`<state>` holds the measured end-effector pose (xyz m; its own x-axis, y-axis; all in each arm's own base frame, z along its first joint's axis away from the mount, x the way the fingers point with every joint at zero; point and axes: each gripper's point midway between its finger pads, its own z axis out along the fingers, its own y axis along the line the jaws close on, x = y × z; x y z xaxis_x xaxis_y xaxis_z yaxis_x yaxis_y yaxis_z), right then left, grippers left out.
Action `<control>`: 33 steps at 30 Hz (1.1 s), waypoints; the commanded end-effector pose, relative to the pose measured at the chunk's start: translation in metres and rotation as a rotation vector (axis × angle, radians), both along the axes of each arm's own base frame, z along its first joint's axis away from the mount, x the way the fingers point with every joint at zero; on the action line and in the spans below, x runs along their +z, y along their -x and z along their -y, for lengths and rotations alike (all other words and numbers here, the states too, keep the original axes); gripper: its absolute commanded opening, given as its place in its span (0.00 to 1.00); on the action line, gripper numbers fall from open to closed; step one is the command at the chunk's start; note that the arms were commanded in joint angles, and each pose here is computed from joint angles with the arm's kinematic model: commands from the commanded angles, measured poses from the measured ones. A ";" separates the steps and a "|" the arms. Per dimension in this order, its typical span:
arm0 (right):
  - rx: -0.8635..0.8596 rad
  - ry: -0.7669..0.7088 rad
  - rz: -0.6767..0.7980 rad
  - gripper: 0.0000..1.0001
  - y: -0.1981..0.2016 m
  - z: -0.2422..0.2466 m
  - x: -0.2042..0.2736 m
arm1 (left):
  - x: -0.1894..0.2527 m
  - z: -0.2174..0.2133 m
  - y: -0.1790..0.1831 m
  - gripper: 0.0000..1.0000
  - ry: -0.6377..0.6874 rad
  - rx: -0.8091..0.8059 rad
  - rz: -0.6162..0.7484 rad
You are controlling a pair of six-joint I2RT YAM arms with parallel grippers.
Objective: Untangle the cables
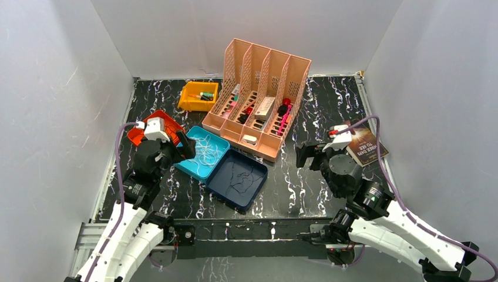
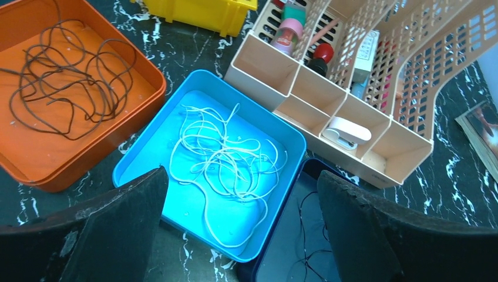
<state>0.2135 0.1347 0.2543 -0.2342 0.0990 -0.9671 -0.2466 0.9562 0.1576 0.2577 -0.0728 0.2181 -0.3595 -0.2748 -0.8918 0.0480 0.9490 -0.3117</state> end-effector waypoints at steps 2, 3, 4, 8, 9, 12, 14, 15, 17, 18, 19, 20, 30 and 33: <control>-0.094 -0.008 0.002 0.99 -0.002 0.019 -0.006 | 0.009 -0.020 0.000 0.98 -0.025 0.104 0.015; -0.099 -0.006 -0.001 0.98 -0.002 0.020 -0.008 | 0.009 -0.023 0.000 0.98 -0.032 0.120 0.018; -0.102 -0.004 -0.005 0.98 -0.002 0.020 -0.010 | 0.010 -0.024 0.000 0.98 -0.035 0.128 0.021; -0.108 0.015 -0.026 0.98 -0.003 0.018 -0.016 | 0.009 -0.025 0.000 0.98 -0.039 0.132 0.022; -0.110 0.020 -0.034 0.98 -0.004 0.017 -0.018 | 0.008 -0.026 -0.001 0.98 -0.041 0.134 0.019; -0.117 0.015 -0.049 0.98 -0.005 0.015 -0.019 | 0.007 -0.027 -0.001 0.98 -0.049 0.139 0.012; -0.126 -0.002 -0.048 0.98 -0.005 0.015 -0.016 | 0.007 -0.029 -0.001 0.98 -0.050 0.149 0.016; -0.120 -0.008 -0.045 0.98 -0.005 0.014 -0.015 | 0.008 -0.031 -0.001 0.98 -0.054 0.158 0.018; -0.107 -0.017 -0.042 0.98 -0.005 0.011 -0.015 | 0.011 -0.036 0.001 0.98 -0.055 0.187 0.030; -0.097 -0.018 -0.041 0.98 -0.004 0.010 -0.014 | 0.011 -0.040 0.003 0.98 -0.056 0.206 0.034; -0.088 -0.015 -0.041 0.98 -0.004 0.008 -0.015 | 0.012 -0.043 0.004 0.98 -0.055 0.223 0.037; -0.085 -0.010 -0.044 0.98 -0.004 0.008 -0.016 | 0.013 -0.048 0.007 0.98 -0.055 0.249 0.039; -0.362 -0.104 0.022 0.98 0.005 0.075 0.015 | 0.037 -0.103 0.057 0.98 -0.043 0.514 0.079; -0.424 -0.122 0.068 0.98 0.009 0.094 0.025 | 0.046 -0.119 0.070 0.98 -0.064 0.584 0.101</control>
